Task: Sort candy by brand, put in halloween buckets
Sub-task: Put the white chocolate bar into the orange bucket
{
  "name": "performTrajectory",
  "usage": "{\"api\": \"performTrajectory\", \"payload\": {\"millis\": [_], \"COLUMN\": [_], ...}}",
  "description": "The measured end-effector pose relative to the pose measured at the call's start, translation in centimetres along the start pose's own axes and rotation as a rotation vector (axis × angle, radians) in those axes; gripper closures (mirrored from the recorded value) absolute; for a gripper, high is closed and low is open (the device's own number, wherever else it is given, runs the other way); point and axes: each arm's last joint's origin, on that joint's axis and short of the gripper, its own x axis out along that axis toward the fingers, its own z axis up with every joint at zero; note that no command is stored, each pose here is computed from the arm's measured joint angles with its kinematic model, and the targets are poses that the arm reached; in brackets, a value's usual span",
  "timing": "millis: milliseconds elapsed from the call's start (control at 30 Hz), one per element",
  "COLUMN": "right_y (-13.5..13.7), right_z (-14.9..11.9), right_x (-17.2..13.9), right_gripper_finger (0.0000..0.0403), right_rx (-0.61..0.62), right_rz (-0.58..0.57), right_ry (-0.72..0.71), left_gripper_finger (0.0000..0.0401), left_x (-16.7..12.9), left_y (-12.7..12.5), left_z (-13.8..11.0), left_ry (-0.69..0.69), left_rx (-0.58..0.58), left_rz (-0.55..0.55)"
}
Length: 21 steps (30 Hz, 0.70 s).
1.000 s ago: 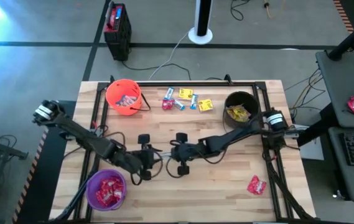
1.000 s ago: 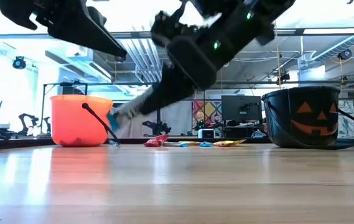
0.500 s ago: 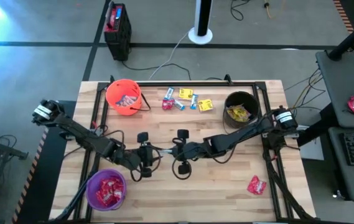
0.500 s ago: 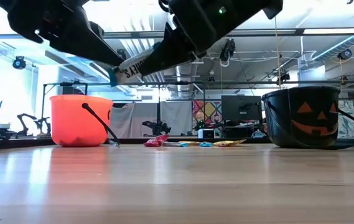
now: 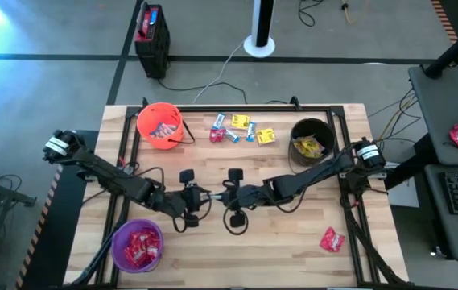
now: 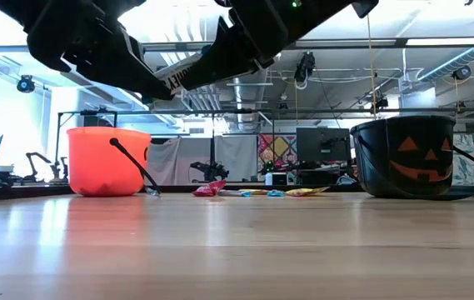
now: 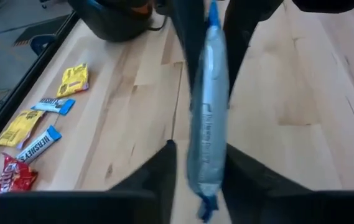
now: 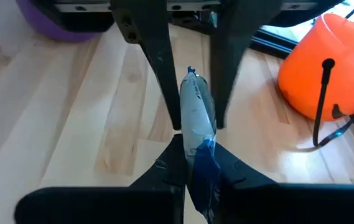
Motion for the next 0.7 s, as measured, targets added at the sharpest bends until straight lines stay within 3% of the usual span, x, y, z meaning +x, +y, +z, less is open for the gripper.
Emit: {"api": "performTrajectory", "payload": {"millis": [133,433,567,700], "right_y": [-0.1,-0.9,-1.9,-2.9], "right_z": [-0.1,-0.1,0.2,0.1], "right_x": [0.0,-1.2,-2.9,-4.3], "right_gripper_finger": [0.0340,0.0210,0.0178,0.0161], "right_rx": [0.054,0.120,0.166,0.192], "right_rz": [-0.004,-0.042,-0.109,-0.146], "right_ry": [0.005,0.080,0.136,0.189], "left_gripper_finger": [0.0384,0.0393,0.0391,0.0391], "left_x": [0.0,-0.8,-2.0,-3.7], "left_y": [0.0,0.4,2.5,6.5], "left_z": [0.0,1.4,2.3,2.8], "left_ry": [0.002,0.089,0.292,0.516], "left_rx": [-0.009,0.008,0.056,0.000], "left_rz": [-0.016,-0.003,0.165,0.362]}}
